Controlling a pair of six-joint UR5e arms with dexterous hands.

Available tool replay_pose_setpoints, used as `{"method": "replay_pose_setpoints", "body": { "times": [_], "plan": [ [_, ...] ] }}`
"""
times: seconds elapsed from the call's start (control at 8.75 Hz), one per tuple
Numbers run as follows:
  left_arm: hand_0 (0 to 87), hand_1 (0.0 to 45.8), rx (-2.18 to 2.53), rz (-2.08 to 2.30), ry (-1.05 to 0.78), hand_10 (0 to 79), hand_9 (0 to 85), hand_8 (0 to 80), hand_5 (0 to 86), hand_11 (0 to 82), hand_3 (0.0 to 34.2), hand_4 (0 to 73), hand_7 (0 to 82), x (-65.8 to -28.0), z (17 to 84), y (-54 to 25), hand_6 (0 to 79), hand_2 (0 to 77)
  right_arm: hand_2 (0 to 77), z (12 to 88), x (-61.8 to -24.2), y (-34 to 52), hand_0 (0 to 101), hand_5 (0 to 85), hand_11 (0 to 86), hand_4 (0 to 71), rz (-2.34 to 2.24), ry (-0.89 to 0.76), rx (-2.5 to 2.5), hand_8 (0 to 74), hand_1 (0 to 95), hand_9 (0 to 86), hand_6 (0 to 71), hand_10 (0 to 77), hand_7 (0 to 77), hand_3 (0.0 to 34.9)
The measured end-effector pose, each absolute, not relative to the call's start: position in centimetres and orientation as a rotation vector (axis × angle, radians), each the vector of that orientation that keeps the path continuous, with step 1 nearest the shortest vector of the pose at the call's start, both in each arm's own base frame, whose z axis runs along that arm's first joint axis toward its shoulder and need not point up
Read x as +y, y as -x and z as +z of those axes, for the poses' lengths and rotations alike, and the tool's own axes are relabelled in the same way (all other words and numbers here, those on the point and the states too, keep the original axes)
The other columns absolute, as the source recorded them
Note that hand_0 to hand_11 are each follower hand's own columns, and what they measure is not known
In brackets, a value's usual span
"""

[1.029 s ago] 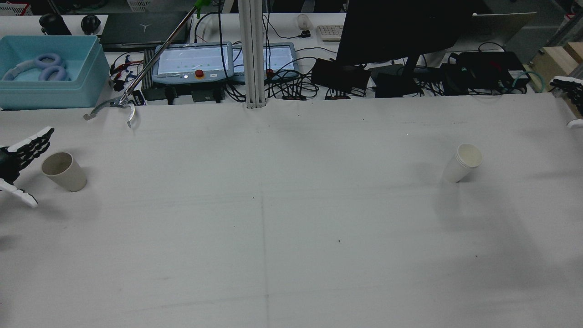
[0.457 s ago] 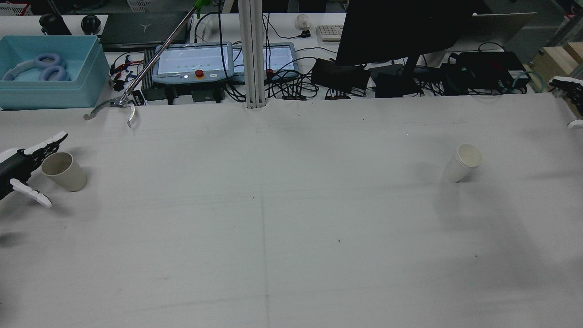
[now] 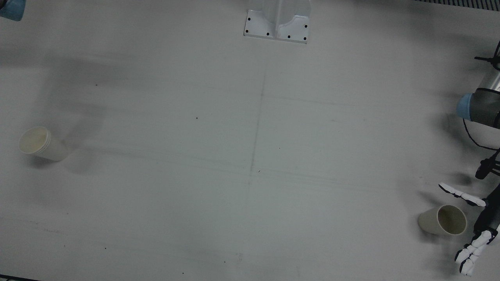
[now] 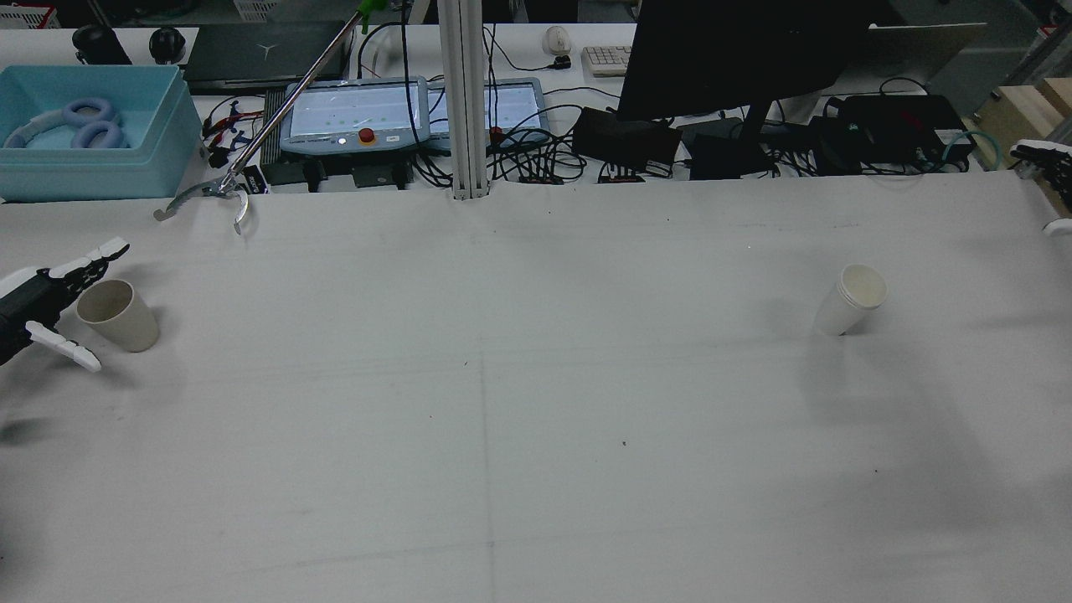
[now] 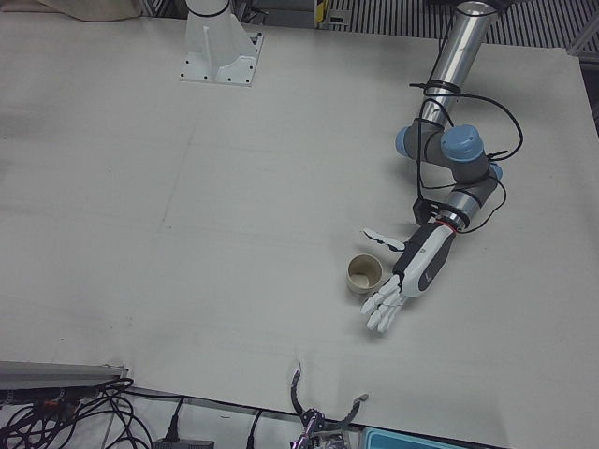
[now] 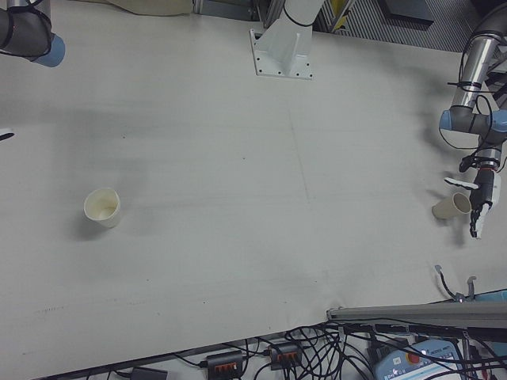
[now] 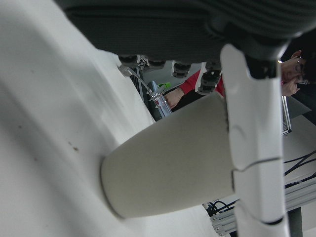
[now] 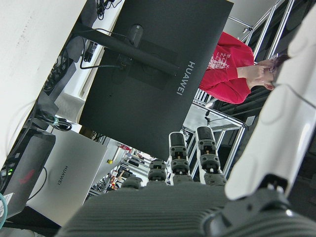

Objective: Pour water
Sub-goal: 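Move the left hand toward the beige paper cup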

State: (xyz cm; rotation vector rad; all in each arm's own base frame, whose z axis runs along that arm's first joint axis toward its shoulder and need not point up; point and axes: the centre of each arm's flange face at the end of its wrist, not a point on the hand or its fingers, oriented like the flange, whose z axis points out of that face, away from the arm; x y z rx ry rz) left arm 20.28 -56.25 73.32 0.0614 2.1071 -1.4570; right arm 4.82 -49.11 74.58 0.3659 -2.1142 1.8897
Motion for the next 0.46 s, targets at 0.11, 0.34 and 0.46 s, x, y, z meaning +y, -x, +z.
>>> {"method": "replay_pose_setpoints", "body": {
  "times": [0.11, 0.34, 0.46],
  "plan": [
    [63.6, 15.8, 2.095, -1.461, -0.069, 0.5, 0.5, 0.5, 1.1, 1.1, 4.0, 19.1, 6.0, -56.45, 73.34, -20.4, 1.6, 0.5, 0.5, 74.55, -49.12, -4.83, 51, 17.5, 1.1, 20.2, 1.89, -0.365, -2.116, 6.5, 10.4, 7.6, 14.7, 0.5, 21.3, 0.0],
    [62.5, 14.7, 2.08, -1.462, -0.082, 0.5, 0.5, 0.5, 3.3, 1.1, 4.0, 20.2, 4.4, -56.64, 73.33, -20.53, 0.0, 0.5, 0.5, 74.52, -49.13, -4.83, 51, 17.5, 1.1, 20.2, 1.89, -0.364, -2.117, 6.5, 10.4, 8.2, 14.7, 0.5, 21.3, 0.0],
    [61.5, 14.7, 2.078, -1.459, -0.089, 0.5, 0.5, 0.5, 3.3, 1.1, 4.1, 21.3, 4.4, -56.74, 73.23, -20.6, 0.5, 0.5, 0.5, 74.51, -49.16, -4.83, 51, 17.5, 1.1, 20.2, 1.89, -0.365, -2.117, 6.5, 10.4, 8.2, 14.7, 0.5, 21.3, 0.0]
  ]
}}
